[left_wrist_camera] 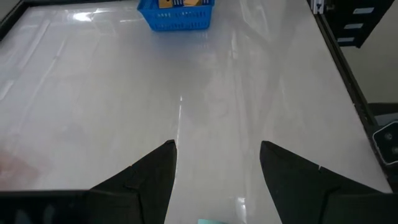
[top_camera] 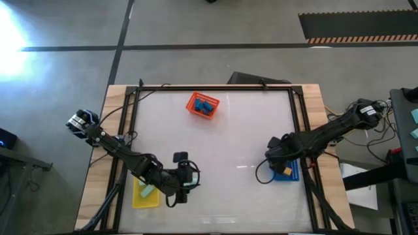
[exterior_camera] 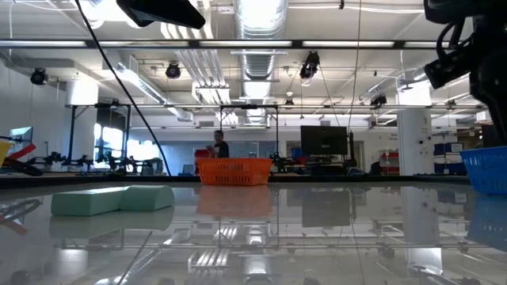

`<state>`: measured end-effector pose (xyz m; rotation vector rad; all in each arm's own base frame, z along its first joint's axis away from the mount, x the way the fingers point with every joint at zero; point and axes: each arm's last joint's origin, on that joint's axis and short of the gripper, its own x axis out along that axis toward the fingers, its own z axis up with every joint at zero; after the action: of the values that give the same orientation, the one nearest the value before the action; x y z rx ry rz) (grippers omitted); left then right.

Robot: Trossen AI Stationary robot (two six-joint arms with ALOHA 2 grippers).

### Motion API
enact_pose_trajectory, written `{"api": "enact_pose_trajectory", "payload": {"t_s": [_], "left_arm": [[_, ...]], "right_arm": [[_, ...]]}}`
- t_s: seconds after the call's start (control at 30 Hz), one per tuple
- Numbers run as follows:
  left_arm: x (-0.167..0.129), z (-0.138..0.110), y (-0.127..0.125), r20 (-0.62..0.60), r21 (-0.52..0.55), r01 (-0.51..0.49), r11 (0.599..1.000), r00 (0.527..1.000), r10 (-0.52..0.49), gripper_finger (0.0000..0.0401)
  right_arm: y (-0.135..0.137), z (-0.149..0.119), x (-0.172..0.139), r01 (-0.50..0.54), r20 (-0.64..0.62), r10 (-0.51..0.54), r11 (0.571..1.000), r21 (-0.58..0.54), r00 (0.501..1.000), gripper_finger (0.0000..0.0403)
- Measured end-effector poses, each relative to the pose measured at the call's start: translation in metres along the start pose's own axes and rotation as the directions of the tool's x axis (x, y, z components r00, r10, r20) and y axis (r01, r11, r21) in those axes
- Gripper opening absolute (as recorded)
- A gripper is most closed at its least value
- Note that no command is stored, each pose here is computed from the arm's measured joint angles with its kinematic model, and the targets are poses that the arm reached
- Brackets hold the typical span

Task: Sort & place blocks by color
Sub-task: Put the green block into the yellow bin

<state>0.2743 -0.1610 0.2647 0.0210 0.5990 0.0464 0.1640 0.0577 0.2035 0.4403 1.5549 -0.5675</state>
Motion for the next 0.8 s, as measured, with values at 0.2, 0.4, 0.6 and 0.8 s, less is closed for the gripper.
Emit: {"api": "enact_pose_trajectory", "payload": {"t_s": [0.2,0.4,0.6,0.8], "left_arm": [[0.001,-0.002,0.000,-0.015,-0.084,-0.003,0.996,1.000,0.002,0.0215],[0.009,-0.018,-0.001,-0.154,-0.126,-0.008,0.992,0.988,-0.012,0.0215],[0.025,-0.036,-0.008,-0.297,-0.100,0.032,0.995,0.953,-0.061,0.0215],[0.033,-0.047,-0.007,-0.386,-0.270,-0.052,0.961,0.920,-0.059,0.0215]], "right_arm": [[0.008,0.007,-0.017,-0.036,0.109,0.037,0.999,-0.006,0.993,0.0255],[0.021,0.017,-0.037,-0.087,0.301,0.108,0.993,-0.085,0.947,0.0240],[0.035,0.021,-0.053,-0.112,0.441,0.191,0.974,-0.200,0.877,0.0231],[0.050,0.019,-0.058,-0.086,0.584,0.244,0.955,-0.285,0.774,0.0228]]}}
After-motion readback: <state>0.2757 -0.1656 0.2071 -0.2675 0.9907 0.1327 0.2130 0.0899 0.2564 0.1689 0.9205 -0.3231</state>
